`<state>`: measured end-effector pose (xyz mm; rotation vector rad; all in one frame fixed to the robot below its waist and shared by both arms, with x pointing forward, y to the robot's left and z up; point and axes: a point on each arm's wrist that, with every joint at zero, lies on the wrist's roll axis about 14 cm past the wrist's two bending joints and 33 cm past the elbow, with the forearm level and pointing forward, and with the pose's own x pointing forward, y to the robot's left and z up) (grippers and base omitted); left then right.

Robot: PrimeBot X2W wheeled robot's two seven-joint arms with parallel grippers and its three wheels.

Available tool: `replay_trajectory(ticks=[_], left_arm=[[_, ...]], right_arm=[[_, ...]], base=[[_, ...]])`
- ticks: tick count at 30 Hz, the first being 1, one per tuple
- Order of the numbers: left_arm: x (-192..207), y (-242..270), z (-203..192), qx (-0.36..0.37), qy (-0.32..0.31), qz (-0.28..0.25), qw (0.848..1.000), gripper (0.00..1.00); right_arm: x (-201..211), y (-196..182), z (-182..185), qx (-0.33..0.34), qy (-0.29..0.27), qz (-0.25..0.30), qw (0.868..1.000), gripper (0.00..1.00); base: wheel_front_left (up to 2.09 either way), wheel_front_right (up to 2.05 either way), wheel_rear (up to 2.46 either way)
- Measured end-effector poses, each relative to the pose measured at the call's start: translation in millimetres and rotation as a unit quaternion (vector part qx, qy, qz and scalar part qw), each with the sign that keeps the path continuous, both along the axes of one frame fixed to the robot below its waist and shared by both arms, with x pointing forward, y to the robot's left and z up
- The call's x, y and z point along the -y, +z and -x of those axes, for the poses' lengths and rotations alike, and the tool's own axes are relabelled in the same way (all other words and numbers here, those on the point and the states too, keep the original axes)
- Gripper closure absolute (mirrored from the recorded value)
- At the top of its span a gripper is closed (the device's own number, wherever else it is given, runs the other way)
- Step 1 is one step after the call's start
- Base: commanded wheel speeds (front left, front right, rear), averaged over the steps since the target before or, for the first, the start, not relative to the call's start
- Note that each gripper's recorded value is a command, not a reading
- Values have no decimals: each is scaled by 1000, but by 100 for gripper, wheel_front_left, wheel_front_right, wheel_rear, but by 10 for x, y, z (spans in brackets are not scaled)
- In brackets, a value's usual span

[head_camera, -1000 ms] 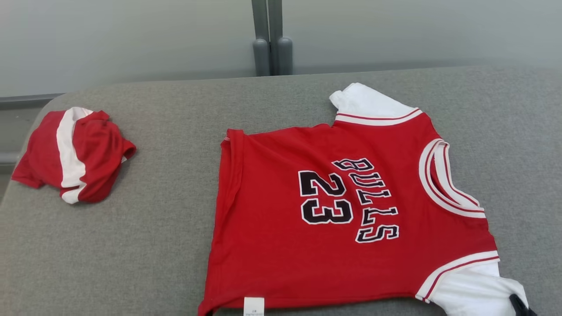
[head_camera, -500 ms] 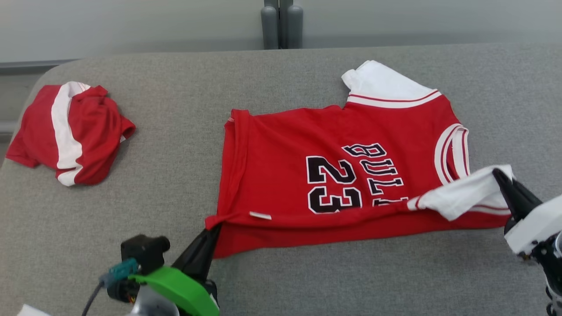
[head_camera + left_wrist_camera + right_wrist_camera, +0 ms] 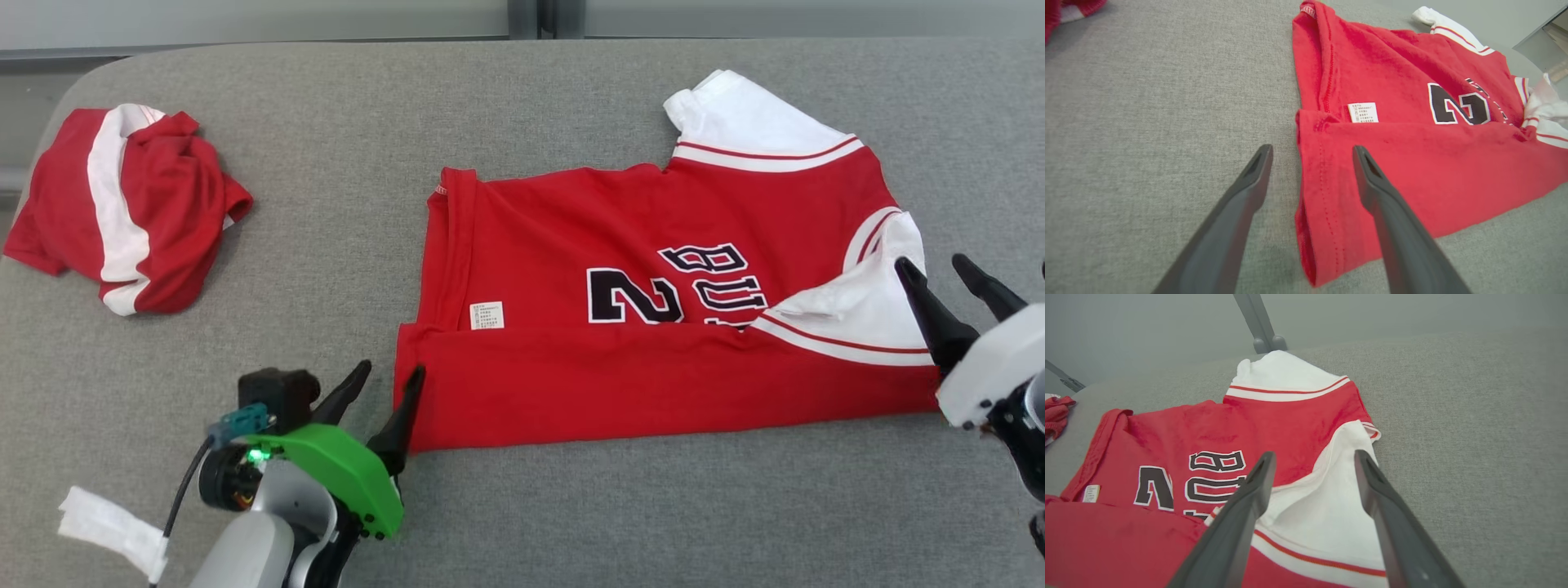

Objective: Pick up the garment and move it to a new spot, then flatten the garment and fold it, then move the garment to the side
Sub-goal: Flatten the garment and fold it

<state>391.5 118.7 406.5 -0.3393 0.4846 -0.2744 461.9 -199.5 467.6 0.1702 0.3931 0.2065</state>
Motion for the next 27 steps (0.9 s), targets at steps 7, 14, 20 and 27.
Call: replay_trajectory(ticks=[7, 14, 20, 27], left_arm=[[54, -182, 392, -55, 15, 43, 997, 0], [19, -326, 370, -82, 28, 46, 995, 0], [131, -408, 240, -95, 4, 50, 994, 0], [136, -470, 227, -110, 8, 68, 992, 74]], right_arm=[[367, -283, 660, -70, -5, 69, 995, 0], [481, -481, 655, -101, -15, 96, 990, 0], [487, -797, 510, -156, -6, 115, 981, 0], [301, -1012, 467, -197, 19, 92, 976, 0]], base=[[0, 0, 0], [0, 0, 0], [0, 0, 0], [0, 0, 0]])
